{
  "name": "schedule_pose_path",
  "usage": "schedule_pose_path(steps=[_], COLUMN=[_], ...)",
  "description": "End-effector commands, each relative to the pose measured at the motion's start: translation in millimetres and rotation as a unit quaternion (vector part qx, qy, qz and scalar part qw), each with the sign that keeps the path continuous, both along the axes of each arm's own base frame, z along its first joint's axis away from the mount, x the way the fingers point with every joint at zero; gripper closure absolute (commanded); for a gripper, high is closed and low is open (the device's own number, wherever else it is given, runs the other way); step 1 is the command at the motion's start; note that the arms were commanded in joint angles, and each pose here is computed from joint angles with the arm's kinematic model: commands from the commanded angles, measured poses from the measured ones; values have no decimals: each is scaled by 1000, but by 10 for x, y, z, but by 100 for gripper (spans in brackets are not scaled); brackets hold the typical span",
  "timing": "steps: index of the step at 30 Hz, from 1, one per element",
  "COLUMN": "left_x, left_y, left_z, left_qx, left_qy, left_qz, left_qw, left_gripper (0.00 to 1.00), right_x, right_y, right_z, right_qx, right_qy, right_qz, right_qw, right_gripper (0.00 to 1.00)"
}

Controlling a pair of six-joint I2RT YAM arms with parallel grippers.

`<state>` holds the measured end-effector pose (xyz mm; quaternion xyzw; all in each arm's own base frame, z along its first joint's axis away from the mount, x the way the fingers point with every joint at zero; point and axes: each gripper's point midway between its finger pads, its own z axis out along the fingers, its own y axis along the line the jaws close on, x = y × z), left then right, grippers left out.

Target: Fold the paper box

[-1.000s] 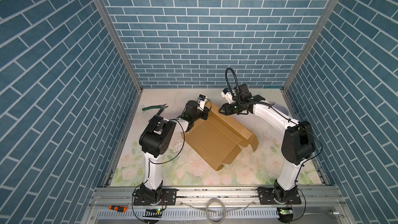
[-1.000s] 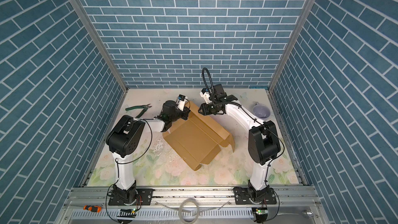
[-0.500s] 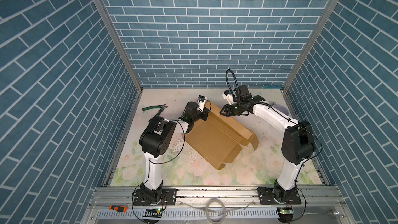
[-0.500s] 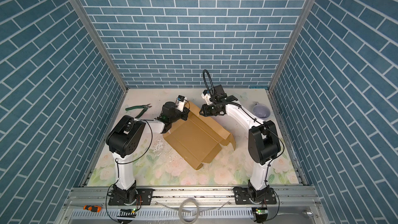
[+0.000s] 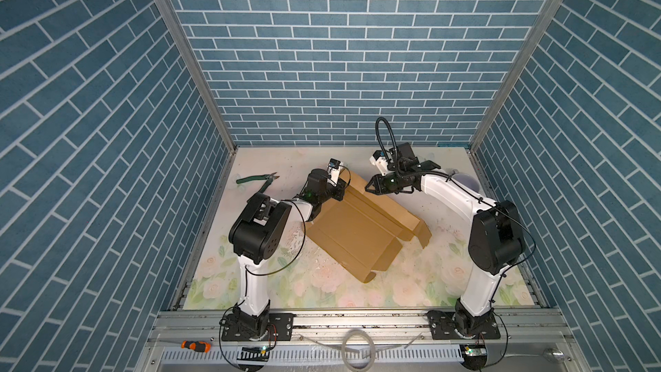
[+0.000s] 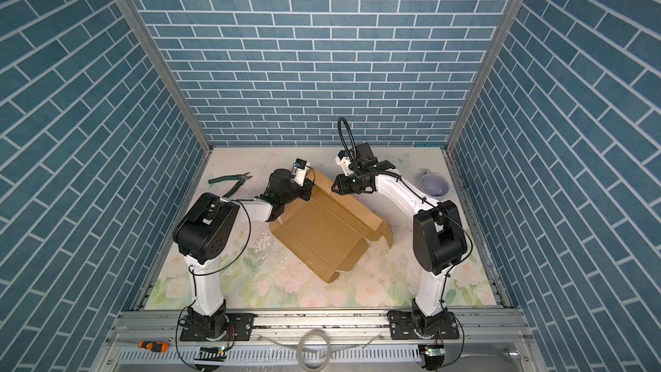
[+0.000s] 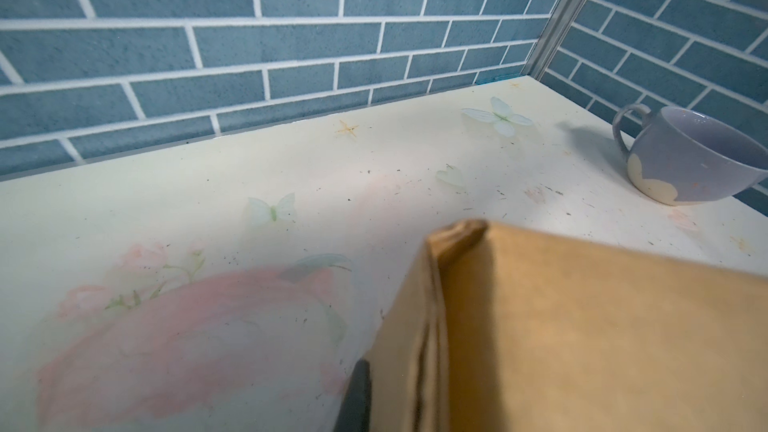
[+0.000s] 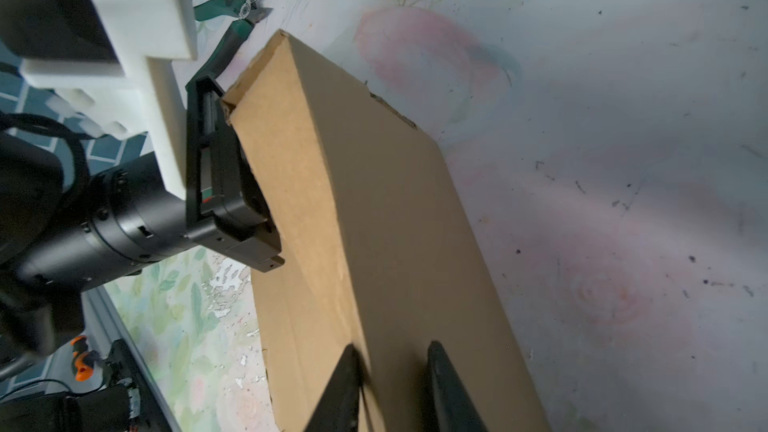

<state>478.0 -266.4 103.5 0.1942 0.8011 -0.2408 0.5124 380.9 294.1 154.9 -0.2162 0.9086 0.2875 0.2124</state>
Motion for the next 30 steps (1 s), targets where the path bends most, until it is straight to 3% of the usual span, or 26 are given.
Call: schedule_pose_path(steps=[1,6,8,10,15,24,30], left_x=[-34,-38,-43,-48,-92,-146,-214], left_y=[38,114,147,185,253,437,604], left_z=[132,197,233,245,235,352,400], left_qx=[-14,-11,-10,-9,-6,15,30], left_qy=[3,-5,-12,-16,-20,-39,-48], left_qz=[13,30,38,46,59,92,123], left_qw=[1000,999,999,999,998,995,991], left_gripper=[100,100,100,100,100,100,100], right_x=[-247,-339,-380,-355,-223,-215,-277], right_y=[-345,-172,-114,-148,-398,-276,-462], right_z=[-637,-246,-189,-282,-686,145,510], right_qx=[-103,-33,-13,-24,-114,-18,16], right_qy=[84,73,76,74,68,11,1], right_qz=[-32,-5,6,-3,-38,-22,-39], right_qw=[991,997,997,997,990,1000,999], right_gripper=[72,55,53,55,62,46,42])
